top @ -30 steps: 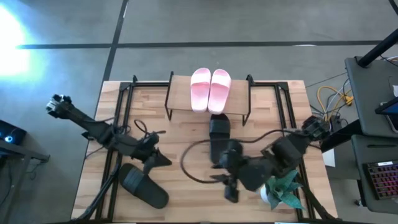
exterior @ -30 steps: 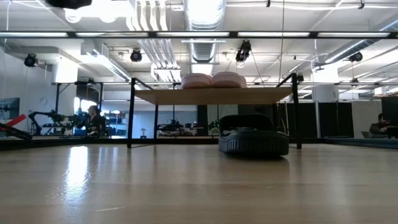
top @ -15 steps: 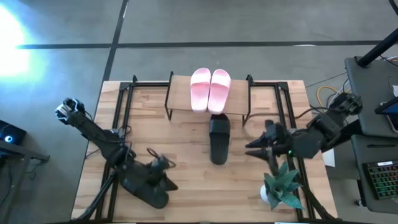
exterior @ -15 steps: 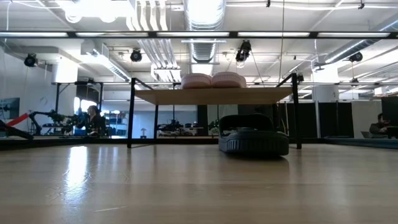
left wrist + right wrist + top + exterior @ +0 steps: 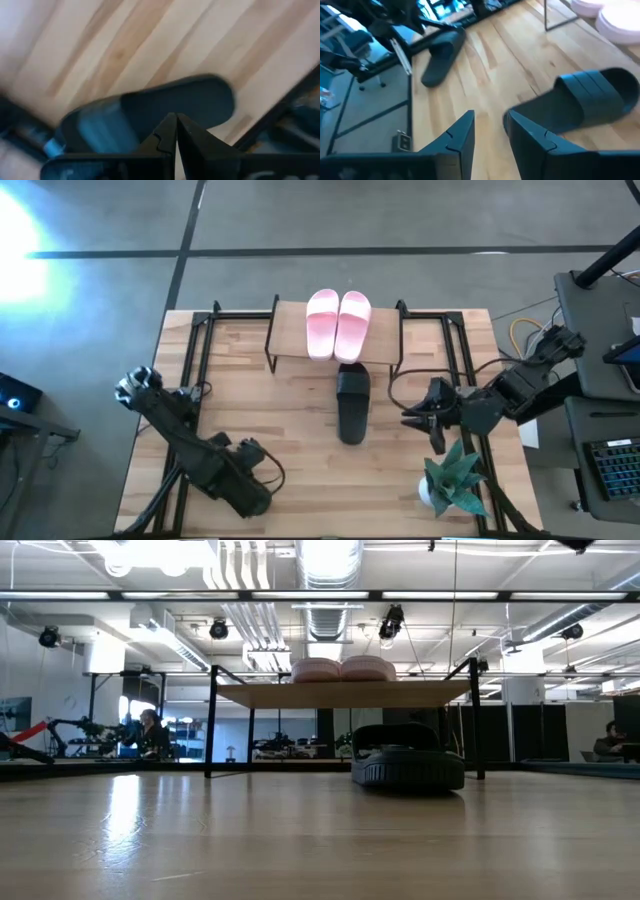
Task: Pick and place slides into the shelf
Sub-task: Put the left black slide under the shelf
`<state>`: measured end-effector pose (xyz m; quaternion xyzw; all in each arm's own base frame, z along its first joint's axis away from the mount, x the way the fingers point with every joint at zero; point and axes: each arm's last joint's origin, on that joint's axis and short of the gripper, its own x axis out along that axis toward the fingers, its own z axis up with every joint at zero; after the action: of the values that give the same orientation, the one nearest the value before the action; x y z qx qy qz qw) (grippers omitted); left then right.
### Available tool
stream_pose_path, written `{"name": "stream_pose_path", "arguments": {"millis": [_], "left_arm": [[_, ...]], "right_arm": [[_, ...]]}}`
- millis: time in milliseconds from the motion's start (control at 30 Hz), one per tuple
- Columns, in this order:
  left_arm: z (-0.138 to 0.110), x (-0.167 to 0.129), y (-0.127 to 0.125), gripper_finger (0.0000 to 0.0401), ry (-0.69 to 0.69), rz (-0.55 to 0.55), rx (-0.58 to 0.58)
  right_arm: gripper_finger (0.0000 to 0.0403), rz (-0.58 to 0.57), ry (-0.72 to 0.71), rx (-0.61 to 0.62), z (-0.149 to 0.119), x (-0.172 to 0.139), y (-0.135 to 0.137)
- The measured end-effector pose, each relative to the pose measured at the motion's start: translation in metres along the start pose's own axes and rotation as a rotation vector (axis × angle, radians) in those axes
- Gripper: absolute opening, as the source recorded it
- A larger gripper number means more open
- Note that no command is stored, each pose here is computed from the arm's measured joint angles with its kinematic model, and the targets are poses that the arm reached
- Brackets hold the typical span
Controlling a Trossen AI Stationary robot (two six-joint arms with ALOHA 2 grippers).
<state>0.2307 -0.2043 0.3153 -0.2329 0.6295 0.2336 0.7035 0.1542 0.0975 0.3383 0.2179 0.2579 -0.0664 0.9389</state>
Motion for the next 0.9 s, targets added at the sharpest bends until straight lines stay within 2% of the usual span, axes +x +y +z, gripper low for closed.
{"name": "stream_pose_path", "arguments": {"millis": [67, 200, 400, 500, 600, 900], "left_arm": [[0.000, 0.002, -0.006, 0.0000, 0.049, 0.086, 0.007], [-0.002, 0.017, -0.019, 0.0000, 0.127, 0.119, 0.009], [-0.007, 0.046, -0.028, 0.0000, 0.250, 0.215, -0.039], [-0.010, 0.051, -0.026, 0.0000, 0.254, 0.243, -0.084], [-0.011, 0.052, -0.022, 0.0000, 0.253, 0.259, -0.128], [-0.018, 0.070, -0.012, 0.0000, 0.304, 0.347, -0.159]], "right_arm": [[0.0109, -0.040, 0.014, 0.003, -0.008, 0.005, -0.005], [0.0107, -0.073, 0.009, 0.042, -0.020, 0.008, -0.017], [0.0100, 0.061, -0.083, 0.115, -0.020, -0.011, -0.033], [0.0098, 0.149, -0.169, 0.140, -0.016, -0.026, -0.043], [0.0100, 0.185, -0.209, 0.142, -0.015, -0.037, -0.052], [0.0109, 0.117, -0.172, 0.128, -0.021, -0.040, -0.062]]}}
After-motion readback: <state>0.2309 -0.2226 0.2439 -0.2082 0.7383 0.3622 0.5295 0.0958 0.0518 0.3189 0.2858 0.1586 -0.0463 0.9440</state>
